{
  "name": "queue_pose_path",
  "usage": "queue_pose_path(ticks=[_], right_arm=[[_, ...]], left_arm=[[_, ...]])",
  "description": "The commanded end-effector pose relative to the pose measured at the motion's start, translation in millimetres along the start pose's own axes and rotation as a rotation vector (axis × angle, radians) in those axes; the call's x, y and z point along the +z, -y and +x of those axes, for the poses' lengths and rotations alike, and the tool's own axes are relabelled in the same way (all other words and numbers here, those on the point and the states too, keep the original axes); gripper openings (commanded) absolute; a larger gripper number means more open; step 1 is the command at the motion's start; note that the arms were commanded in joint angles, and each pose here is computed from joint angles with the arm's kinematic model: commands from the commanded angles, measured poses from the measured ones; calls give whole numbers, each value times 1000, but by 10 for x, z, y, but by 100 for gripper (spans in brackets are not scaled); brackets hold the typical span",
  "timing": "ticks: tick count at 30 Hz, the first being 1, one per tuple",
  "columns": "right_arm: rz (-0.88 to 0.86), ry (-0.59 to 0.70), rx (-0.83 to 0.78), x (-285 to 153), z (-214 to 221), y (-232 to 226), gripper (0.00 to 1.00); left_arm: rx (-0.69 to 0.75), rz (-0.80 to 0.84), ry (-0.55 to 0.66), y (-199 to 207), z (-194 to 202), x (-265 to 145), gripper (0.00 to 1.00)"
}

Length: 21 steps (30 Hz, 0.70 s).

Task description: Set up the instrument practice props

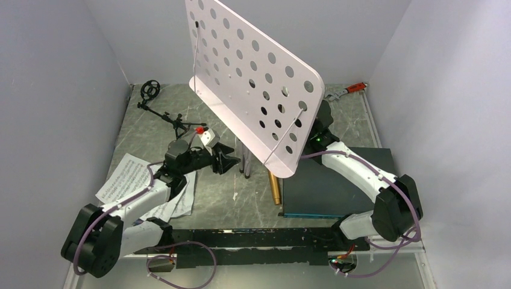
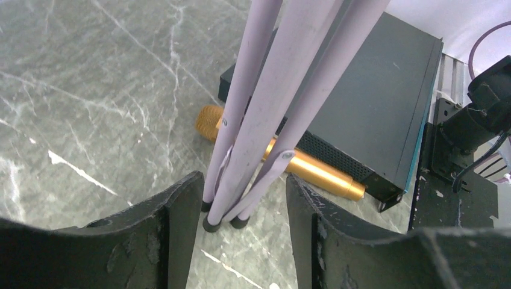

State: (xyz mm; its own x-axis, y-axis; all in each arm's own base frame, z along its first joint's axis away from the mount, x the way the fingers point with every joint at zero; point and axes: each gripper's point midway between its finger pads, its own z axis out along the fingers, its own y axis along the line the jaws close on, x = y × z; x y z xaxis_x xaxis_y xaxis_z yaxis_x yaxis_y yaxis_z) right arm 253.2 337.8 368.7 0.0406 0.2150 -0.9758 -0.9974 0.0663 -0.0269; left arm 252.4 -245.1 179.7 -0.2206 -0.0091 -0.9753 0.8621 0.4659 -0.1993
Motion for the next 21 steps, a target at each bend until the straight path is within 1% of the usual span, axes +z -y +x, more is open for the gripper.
queue_pose_path(ticks=[1, 6, 16, 18, 20, 21], right_arm=[[-58, 26, 2, 3, -263, -218, 0], [-60, 21, 5, 4, -243, -221, 0], [-70, 18, 10, 36, -224, -227, 0], [-74, 16, 13, 43, -217, -231, 0], [-74, 14, 14, 43, -212, -234, 0], [-76, 14, 13, 43, -219, -239, 0]], left_arm=[[105, 57, 95, 27, -323, 98, 57], [134, 65, 122, -13, -343, 174, 54], [208, 73, 123, -16, -331, 296, 50], [222, 78, 127, -19, -335, 314, 45], [231, 84, 134, -19, -347, 332, 42], [235, 87, 140, -17, -358, 342, 38]])
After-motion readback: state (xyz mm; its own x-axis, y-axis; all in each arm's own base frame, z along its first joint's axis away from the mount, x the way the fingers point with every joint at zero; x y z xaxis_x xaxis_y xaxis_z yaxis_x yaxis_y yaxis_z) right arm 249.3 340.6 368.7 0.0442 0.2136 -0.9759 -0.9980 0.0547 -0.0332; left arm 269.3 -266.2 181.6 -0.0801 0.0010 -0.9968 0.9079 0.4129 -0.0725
